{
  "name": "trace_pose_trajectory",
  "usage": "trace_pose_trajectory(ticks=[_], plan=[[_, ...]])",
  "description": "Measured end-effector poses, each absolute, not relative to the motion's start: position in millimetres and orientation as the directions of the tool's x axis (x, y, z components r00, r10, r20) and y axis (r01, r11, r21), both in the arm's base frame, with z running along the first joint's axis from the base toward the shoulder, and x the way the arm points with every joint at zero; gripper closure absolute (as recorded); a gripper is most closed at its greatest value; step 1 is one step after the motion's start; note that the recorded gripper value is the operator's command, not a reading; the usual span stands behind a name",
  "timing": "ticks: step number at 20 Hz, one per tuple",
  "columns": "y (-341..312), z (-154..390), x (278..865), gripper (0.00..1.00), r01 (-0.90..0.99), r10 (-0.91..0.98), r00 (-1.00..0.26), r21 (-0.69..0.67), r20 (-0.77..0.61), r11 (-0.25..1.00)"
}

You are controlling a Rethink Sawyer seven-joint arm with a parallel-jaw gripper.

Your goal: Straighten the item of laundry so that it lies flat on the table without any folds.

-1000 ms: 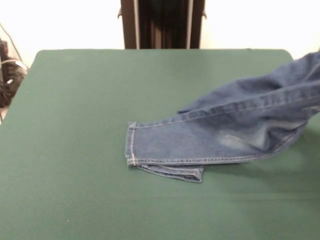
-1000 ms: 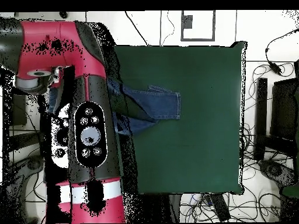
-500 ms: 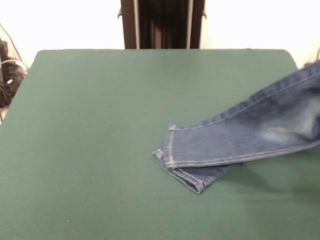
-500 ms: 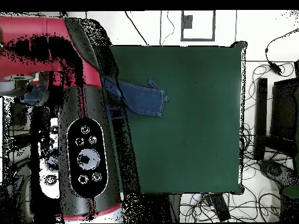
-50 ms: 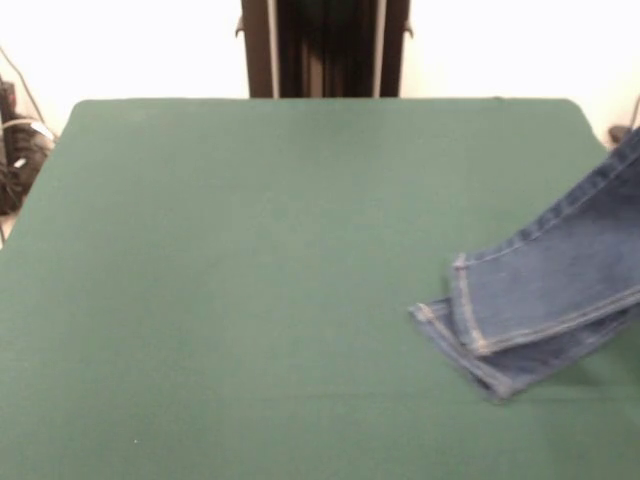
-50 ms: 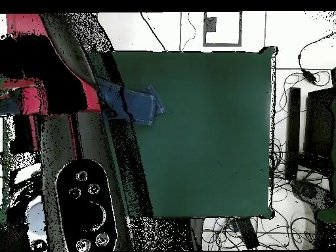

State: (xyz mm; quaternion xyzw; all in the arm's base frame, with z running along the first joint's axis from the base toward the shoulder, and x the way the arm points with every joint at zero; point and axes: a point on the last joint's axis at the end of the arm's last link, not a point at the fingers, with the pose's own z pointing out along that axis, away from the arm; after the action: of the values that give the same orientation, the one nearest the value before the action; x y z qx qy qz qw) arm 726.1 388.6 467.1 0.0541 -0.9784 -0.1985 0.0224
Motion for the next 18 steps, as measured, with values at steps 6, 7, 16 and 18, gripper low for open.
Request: trace_pose_trajectory(ticks=[6, 7, 16, 18], plan=[[401, 509, 712, 1.00, -0.159, -0.194, -0.980, 0.426, 0.040, 0.891], [402, 516, 709, 1.00, -0.170, -0.208, -0.977, 0.431, 0.042, 0.886], [414, 589, 685, 1.00, -0.289, -0.336, -0.942, 0.486, 0.010, 0.825], [415, 595, 683, 1.00, -0.302, -0.346, -0.938, 0.495, -0.003, 0.815]])
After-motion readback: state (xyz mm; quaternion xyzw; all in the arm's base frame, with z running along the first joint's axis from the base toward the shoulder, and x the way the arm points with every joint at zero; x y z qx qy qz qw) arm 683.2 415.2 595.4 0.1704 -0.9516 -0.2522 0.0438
